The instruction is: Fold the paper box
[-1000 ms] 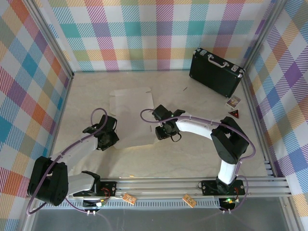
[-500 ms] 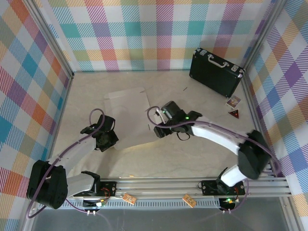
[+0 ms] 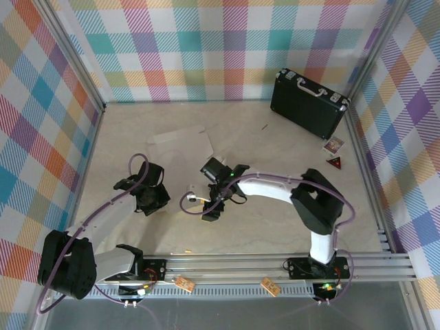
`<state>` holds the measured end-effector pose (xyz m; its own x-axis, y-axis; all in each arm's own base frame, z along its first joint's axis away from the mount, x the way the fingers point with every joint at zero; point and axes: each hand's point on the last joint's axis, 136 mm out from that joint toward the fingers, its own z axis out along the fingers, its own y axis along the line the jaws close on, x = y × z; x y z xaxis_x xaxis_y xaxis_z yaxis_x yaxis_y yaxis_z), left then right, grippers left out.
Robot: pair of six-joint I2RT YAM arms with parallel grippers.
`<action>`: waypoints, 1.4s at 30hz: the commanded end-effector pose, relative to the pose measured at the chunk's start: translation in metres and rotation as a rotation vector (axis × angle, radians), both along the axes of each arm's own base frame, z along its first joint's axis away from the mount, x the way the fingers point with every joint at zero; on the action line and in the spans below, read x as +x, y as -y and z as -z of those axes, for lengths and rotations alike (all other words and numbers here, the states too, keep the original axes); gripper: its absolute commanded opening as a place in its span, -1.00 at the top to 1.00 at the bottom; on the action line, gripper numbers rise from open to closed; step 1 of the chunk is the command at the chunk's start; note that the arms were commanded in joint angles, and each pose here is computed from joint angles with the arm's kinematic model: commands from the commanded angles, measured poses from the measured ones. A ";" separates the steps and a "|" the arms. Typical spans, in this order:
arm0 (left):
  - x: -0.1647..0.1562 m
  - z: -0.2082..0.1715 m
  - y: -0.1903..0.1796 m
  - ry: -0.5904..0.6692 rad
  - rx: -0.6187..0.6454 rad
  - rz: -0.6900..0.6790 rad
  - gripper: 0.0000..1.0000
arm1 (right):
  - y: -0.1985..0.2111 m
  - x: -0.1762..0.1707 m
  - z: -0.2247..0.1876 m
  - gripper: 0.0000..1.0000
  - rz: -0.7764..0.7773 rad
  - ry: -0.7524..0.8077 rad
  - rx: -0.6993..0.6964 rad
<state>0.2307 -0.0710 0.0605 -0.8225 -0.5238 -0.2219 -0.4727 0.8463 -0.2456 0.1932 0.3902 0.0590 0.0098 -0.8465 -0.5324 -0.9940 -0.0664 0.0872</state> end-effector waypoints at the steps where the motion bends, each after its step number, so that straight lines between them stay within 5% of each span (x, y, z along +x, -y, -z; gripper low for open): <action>1: -0.001 -0.003 0.002 -0.016 -0.010 0.030 1.00 | -0.007 0.011 -0.003 -0.15 -0.076 0.082 -0.002; 18: 0.002 -0.013 0.001 0.009 -0.026 0.035 0.98 | -0.021 0.038 0.022 0.90 -0.040 0.116 -0.078; 19: 0.002 -0.016 0.001 0.020 -0.031 0.027 0.80 | -0.021 0.039 0.019 0.98 -0.014 0.100 -0.082; 23: 0.003 -0.032 -0.007 0.078 -0.044 -0.019 -0.62 | -0.018 0.040 -0.002 1.00 0.126 -0.069 -0.075; 25: 0.000 -0.041 -0.016 0.110 -0.037 -0.057 -0.87 | -0.014 0.040 -0.008 1.00 0.200 -0.161 -0.085; 30: -0.006 -0.055 -0.026 0.176 -0.051 -0.096 -0.91 | -0.004 0.031 -0.007 1.00 0.309 -0.387 -0.106; 35: -0.003 -0.051 -0.020 0.182 -0.080 -0.084 -0.87 | 0.010 0.059 0.021 1.00 0.503 -0.574 -0.127; 42: 0.021 -0.064 0.007 0.264 -0.197 0.028 -0.81 | 0.028 0.083 0.051 1.00 0.662 -0.645 -0.154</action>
<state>0.2380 -0.0649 0.1129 -0.7524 -0.5812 -0.3100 -0.4280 0.7891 -0.4406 0.2774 0.3753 0.0366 -0.6969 -0.6688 -0.2590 -0.6578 0.4521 0.6025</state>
